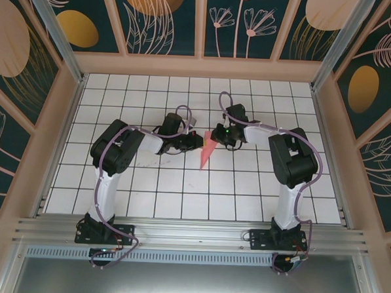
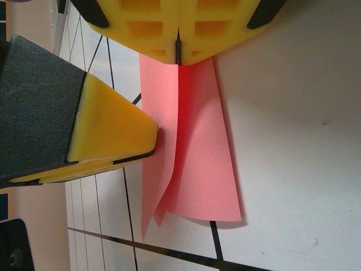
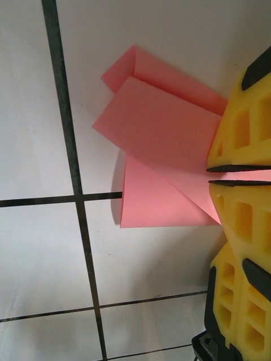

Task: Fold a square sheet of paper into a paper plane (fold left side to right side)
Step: Fold the wing for the fifth time at the center of the table.

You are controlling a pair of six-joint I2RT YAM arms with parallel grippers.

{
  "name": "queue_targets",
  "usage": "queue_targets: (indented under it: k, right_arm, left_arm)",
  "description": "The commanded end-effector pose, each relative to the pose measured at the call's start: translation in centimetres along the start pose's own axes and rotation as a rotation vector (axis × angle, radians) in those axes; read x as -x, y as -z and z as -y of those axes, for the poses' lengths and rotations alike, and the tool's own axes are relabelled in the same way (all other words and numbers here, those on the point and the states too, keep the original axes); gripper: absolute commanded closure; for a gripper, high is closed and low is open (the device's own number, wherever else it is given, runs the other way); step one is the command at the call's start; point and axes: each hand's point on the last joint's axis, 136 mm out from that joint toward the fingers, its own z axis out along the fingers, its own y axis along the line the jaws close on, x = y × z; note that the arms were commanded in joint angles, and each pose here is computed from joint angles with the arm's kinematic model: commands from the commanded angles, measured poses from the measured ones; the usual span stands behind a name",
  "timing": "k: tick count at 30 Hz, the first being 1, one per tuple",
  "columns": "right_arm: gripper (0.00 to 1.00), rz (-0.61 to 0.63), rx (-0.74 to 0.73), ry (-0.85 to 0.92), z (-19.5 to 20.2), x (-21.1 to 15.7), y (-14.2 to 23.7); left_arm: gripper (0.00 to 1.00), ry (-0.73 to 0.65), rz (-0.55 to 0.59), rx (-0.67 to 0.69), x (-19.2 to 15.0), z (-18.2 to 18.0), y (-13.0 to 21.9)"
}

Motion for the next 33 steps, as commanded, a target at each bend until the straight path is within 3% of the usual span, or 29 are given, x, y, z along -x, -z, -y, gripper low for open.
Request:
queue_targets:
  k: [1,12,20,24,33]
  right_arm:
    - [0.86,-0.040,-0.047,-0.009,1.6,-1.4,-0.8]
    - [0.91,-0.075,-0.084,-0.050,3.9,-3.4,-1.2]
    - [0.92,-0.084,-0.095,-0.057,4.7,-4.0,-1.3]
    - [0.92,-0.082,-0.088,-0.057,4.6,-3.9,-1.3]
    - [0.92,-0.088,-0.078,-0.057,4.4,-4.0,-1.5]
  left_arm:
    - [0.98,0.020,-0.028,0.065,-1.3,-2.7,-1.2]
    - [0.91,0.012,-0.006,0.065,-0.7,-2.0,-0.9]
    - [0.76,-0.069,0.070,0.114,1.3,1.3,2.7]
    - [0.75,-0.098,0.093,0.114,1.5,3.4,4.6]
    - [0.81,-0.078,-0.060,-0.042,-3.0,8.1,4.1]
